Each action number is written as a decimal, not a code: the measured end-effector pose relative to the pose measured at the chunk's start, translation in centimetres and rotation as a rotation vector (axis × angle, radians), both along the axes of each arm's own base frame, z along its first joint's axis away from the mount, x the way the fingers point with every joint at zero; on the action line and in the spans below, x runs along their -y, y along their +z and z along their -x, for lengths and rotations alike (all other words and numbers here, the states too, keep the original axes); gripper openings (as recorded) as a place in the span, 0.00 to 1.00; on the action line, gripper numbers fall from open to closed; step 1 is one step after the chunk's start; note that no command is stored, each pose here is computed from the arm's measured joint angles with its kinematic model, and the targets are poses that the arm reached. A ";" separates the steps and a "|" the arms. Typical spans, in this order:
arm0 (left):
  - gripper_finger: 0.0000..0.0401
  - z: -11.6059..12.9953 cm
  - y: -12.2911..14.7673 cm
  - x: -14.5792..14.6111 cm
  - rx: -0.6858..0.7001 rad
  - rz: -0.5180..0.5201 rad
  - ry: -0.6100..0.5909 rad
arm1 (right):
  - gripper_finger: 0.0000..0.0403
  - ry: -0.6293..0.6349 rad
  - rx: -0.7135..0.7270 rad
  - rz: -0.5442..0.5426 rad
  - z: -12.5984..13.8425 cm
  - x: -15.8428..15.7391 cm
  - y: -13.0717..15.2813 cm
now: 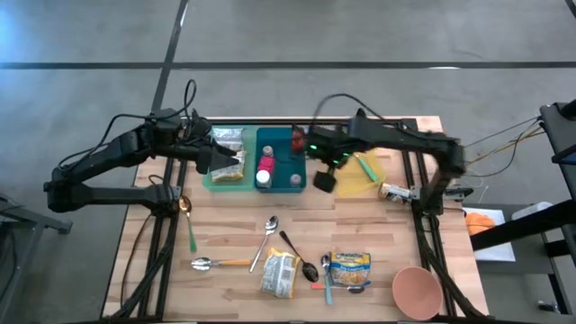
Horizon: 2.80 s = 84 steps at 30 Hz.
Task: Pick & Place Food Item
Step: Put the blue spoon into the yellow bin
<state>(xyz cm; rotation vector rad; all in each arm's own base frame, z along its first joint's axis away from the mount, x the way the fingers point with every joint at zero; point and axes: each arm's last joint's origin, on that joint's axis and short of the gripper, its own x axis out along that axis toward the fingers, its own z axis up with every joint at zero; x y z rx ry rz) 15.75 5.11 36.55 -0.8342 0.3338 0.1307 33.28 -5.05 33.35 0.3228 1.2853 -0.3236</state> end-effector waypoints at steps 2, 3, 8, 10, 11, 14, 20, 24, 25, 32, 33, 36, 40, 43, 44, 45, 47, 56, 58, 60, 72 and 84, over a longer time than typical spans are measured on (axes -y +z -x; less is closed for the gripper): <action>0.99 0.0 0.0 0.0 0.000 -0.003 0.000 | 0.90 -0.001 0.008 -0.055 1.8 -1.7 0.2; 0.99 0.0 0.0 0.0 0.000 -0.003 0.000 | 0.90 0.001 0.001 -0.065 2.6 -2.7 0.1; 0.99 0.0 0.0 0.0 0.001 -0.026 -0.006 | 0.89 0.123 -0.037 -0.132 6.2 -8.2 -1.5; 0.99 0.0 0.0 0.0 0.001 -0.028 -0.006 | 0.89 0.145 -0.026 -0.160 7.4 -10.3 -2.3; 0.99 0.0 0.0 0.0 0.000 -0.028 -0.007 | 0.89 0.142 -0.022 -0.172 7.9 -11.3 -2.8; 0.99 0.0 0.0 0.0 0.000 -0.028 -0.007 | 0.89 0.086 -0.008 -0.221 9.4 -13.6 -4.2; 0.99 0.0 0.0 0.0 0.001 -0.029 -0.007 | 0.89 -0.133 0.136 -0.383 10.0 -16.5 -6.7; 0.99 0.0 0.0 0.0 0.001 -0.029 -0.007 | 0.89 -0.203 0.186 -0.434 8.3 -17.5 -8.4; 0.99 0.0 0.0 0.0 0.001 -0.028 -0.007 | 0.89 -0.210 0.168 -0.425 7.9 -17.7 -8.9; 0.99 0.0 -0.1 0.0 -0.011 0.001 0.001 | 0.89 -0.260 0.081 -0.488 3.2 -20.3 -9.8; 0.99 0.0 -0.2 0.0 -0.018 0.005 0.002 | 0.89 -0.275 0.058 -0.511 2.6 -20.8 -10.0; 0.99 0.2 -0.4 0.1 -0.048 0.016 0.002 | 0.89 -0.306 0.003 -0.537 1.0 -22.5 -10.5; 0.99 0.3 -0.8 0.1 -0.081 0.021 -0.002 | 0.89 -0.298 -0.030 -0.563 -0.3 -24.6 -11.1; 0.99 0.4 -1.0 0.2 -0.103 0.022 -0.012 | 0.89 -0.328 -0.058 -0.569 -0.7 -25.8 -11.8; 0.99 0.4 -1.0 0.2 -0.108 0.025 -0.013 | 0.89 -0.346 -0.066 -0.573 -0.8 -26.1 -12.0; 0.99 0.4 -1.1 0.2 -0.112 0.026 -0.013 | 0.89 -0.368 -0.076 -0.575 -0.9 -26.4 -12.3; 0.99 0.4 -1.0 0.2 -0.110 0.026 -0.014 | 0.89 -0.420 -0.105 -0.572 -0.8 -26.9 -13.0; 0.99 0.4 -1.0 0.3 -0.102 0.047 -0.061 | 0.82 -0.605 -0.187 -0.541 -0.2 -28.9 -16.2; 0.99 0.4 -1.0 0.3 -0.101 0.047 -0.061 | 0.77 -0.642 -0.194 -0.528 -0.1 -29.1 -16.7; 0.99 0.4 -1.0 0.4 -0.102 0.048 -0.061 | 0.72 -0.663 -0.198 -0.530 -0.1 -29.3 -17.0; 0.99 0.4 -1.0 0.4 -0.101 0.052 -0.064 | 0.59 -0.737 -0.207 -0.527 -0.6 -30.0 -19.3; 0.99 0.4 -1.0 0.4 -0.102 0.068 -0.058 | 0.24 -0.832 -0.194 -0.472 0.1 -30.2 -19.5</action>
